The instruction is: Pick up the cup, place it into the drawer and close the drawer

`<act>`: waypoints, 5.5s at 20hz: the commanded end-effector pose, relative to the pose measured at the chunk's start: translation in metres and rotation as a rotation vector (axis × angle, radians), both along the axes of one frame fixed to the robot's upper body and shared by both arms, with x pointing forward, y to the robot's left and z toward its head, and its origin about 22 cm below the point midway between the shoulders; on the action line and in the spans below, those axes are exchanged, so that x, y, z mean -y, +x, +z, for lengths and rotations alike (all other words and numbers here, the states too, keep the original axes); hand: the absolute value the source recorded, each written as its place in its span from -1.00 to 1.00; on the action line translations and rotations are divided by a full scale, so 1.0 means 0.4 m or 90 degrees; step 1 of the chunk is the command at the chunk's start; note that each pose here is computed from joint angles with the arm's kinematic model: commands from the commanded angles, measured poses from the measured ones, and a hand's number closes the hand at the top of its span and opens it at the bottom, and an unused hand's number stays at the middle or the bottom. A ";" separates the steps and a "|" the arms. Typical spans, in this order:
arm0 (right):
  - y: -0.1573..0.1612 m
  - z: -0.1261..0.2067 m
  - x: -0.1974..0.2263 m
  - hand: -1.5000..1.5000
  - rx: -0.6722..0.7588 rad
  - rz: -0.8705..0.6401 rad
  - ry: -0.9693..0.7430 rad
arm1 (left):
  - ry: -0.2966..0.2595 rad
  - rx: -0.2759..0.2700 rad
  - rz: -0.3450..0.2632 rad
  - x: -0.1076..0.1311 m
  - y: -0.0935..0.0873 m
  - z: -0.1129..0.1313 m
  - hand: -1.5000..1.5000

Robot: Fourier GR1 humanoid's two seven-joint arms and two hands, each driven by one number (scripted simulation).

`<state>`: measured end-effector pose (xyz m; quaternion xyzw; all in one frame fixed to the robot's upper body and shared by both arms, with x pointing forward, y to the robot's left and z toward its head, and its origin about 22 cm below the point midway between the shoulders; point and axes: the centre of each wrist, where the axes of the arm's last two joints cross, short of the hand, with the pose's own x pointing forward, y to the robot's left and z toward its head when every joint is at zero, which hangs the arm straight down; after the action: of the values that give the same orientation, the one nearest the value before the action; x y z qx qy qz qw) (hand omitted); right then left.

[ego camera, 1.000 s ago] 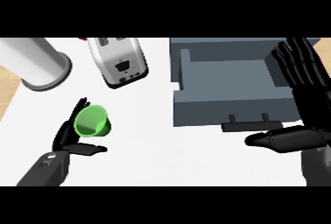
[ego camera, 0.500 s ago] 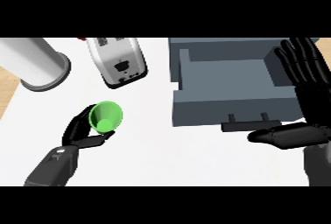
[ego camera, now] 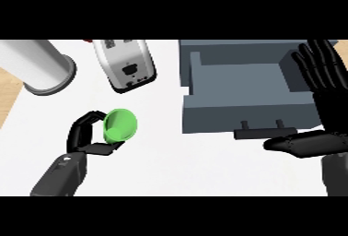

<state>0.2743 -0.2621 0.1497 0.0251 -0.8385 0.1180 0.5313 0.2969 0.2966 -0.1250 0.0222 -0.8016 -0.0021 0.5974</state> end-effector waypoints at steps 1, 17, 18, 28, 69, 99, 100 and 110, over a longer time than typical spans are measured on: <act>-0.019 -0.013 0.005 -1.00 -0.009 0.000 0.013 | 0.019 0.082 0.141 -0.011 -0.031 -0.021 1.00; -0.015 0.014 0.028 -1.00 -0.019 -0.036 -0.002 | -0.088 0.202 -0.114 0.197 0.221 0.256 1.00; 0.002 -0.001 0.038 -1.00 -0.008 -0.029 -0.005 | -0.091 0.204 -0.130 0.256 0.251 0.299 1.00; -0.002 -0.029 0.083 -1.00 -0.014 -0.042 -0.002 | -0.053 0.196 -0.186 0.473 0.322 0.628 1.00; 0.057 0.026 -0.142 1.00 0.001 0.379 -0.022 | -0.036 0.021 -0.201 0.645 0.354 0.634 -1.00; 0.190 -0.424 -0.131 1.00 -0.263 0.185 -0.593 | -0.169 0.044 -0.156 0.533 0.321 0.529 -1.00; 0.203 -0.429 -0.107 1.00 -0.242 0.187 -0.578 | -0.166 0.045 -0.146 0.466 0.331 0.510 -1.00; 0.372 -0.240 0.012 1.00 -0.145 0.037 -0.462 | -0.178 0.038 -0.172 0.394 0.302 0.474 -1.00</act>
<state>0.4025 -0.2558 0.0254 -0.1043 -0.6448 0.4614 0.6004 0.4219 0.1260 0.0710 -0.1592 -0.8100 0.0319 0.5635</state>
